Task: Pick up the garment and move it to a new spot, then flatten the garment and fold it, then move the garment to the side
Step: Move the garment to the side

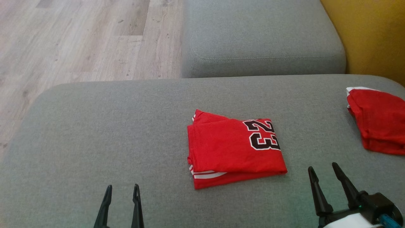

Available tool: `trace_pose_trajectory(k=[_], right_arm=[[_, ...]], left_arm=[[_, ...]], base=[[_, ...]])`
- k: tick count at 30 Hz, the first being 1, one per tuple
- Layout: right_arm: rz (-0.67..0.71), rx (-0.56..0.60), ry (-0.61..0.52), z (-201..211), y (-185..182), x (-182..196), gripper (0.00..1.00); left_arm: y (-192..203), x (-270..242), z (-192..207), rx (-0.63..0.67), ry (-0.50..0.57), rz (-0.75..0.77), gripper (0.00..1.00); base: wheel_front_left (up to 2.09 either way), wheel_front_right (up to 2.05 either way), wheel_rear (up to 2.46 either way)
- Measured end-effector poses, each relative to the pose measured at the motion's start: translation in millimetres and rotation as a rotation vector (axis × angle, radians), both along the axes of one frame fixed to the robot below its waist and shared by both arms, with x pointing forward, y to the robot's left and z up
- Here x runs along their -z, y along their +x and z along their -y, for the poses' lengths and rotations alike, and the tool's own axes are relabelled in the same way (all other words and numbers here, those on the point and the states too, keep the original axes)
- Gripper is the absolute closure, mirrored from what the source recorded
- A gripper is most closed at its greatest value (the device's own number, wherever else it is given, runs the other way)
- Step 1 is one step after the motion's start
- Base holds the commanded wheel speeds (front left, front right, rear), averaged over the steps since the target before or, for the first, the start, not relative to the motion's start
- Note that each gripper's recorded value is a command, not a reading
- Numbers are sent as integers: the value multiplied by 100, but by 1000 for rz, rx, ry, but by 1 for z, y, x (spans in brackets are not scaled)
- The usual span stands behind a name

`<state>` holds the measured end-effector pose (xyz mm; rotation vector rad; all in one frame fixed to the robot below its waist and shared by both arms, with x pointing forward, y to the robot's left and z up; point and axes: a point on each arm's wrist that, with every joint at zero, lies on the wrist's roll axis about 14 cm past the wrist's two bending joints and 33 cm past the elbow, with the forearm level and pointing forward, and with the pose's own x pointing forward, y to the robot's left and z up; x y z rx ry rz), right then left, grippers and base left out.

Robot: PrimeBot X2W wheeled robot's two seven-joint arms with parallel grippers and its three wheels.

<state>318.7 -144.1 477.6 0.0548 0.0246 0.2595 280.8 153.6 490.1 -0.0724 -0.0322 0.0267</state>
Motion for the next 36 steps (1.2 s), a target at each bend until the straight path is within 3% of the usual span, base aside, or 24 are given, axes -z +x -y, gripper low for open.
trace_pose_trajectory(k=[22,36], right_arm=[[-4,16,13,2,-1,1,0],[-98,-33,31,-5,22,25,0]], left_arm=[[0,-2,-6,-10,20,8,0],[11,-1,1,13,3,-7,0]], base=[[0,0,0],[0,0,0]])
